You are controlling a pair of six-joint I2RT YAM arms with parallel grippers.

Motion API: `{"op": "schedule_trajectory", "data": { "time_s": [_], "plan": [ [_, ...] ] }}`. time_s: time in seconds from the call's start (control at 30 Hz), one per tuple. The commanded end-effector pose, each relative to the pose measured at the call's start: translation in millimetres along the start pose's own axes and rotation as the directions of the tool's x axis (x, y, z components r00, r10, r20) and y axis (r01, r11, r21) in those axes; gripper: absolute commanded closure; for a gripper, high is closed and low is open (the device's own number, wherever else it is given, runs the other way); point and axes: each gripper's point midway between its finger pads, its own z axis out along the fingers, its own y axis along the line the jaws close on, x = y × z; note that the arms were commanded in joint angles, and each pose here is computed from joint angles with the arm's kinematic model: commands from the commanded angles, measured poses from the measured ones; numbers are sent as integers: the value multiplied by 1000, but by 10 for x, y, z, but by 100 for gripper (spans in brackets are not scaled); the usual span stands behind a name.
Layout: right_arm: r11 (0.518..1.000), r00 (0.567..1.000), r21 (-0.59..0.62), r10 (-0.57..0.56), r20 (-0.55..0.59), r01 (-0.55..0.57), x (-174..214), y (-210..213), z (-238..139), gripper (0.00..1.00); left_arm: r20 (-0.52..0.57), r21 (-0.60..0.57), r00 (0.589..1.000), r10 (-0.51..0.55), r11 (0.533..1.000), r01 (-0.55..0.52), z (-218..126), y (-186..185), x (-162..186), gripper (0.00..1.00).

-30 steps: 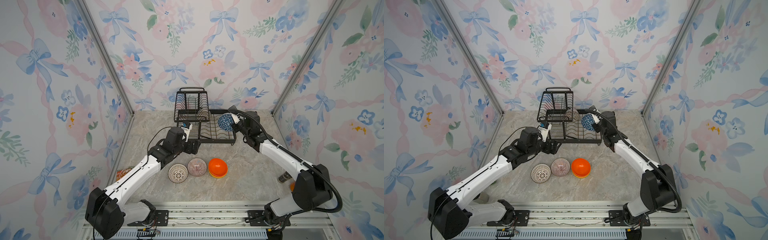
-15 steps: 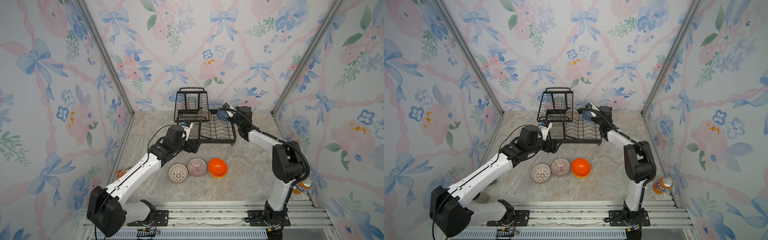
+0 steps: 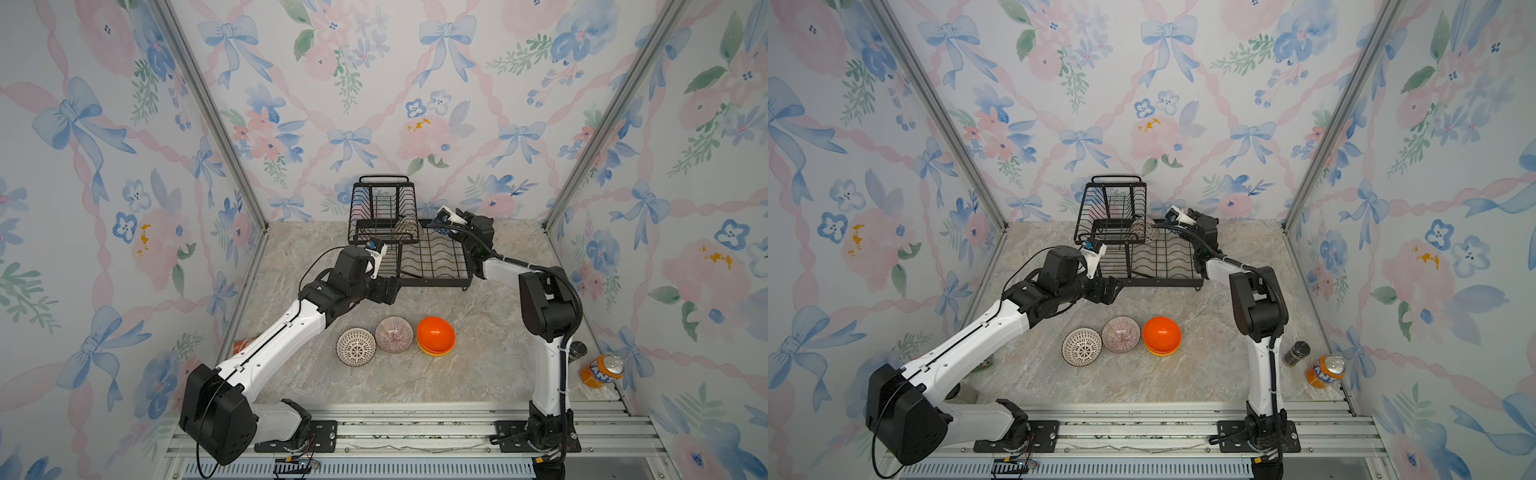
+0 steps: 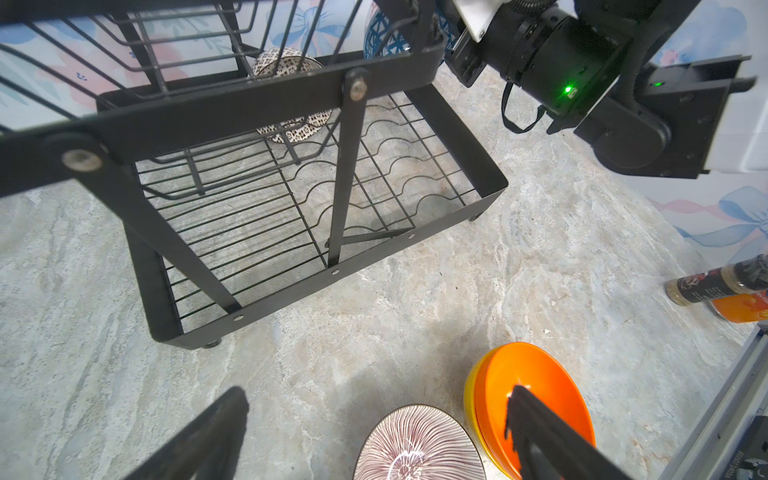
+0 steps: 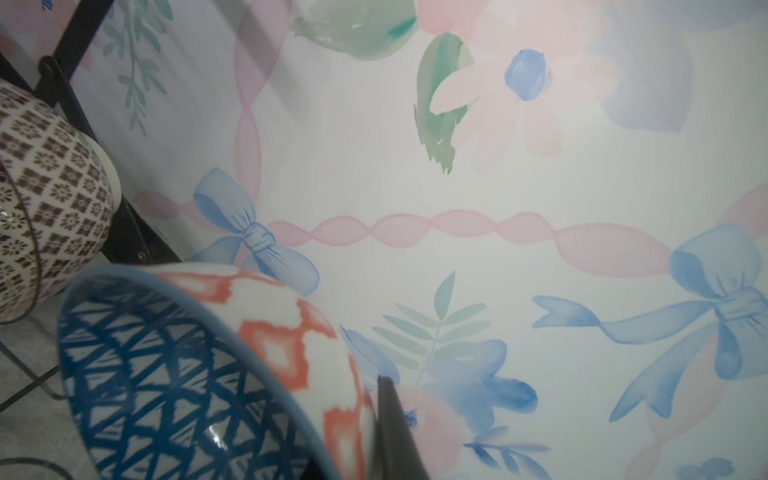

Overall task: Load the bowls into the dish rack
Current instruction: 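Carry the blue bowl with the right gripper over the rack's lower tier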

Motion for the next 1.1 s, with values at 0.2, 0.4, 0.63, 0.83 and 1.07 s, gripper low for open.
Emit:
{"op": "schedule_trajectory", "data": {
  "time_s": [0.2,0.4,0.63,0.83,1.07],
  "plan": [
    [976,983,171,-155,101,136,-234,-342,142,100,-17,6,999,28,1000,-28,62,13,-48,2],
    [961,969,186,-226,96,206,-196,-227,217,100,-29,11,999,32,999,-31,85,10,-19,2],
    [952,960,192,-261,101,238,-200,-118,295,100,-31,8,999,36,999,-35,61,23,2,2],
    [949,956,188,-276,104,253,-184,1,341,100,-33,16,999,40,999,-39,55,12,14,2],
    [949,953,168,-285,105,265,-145,137,382,100,-42,16,998,42,999,-41,62,30,35,2]
  ]
}}
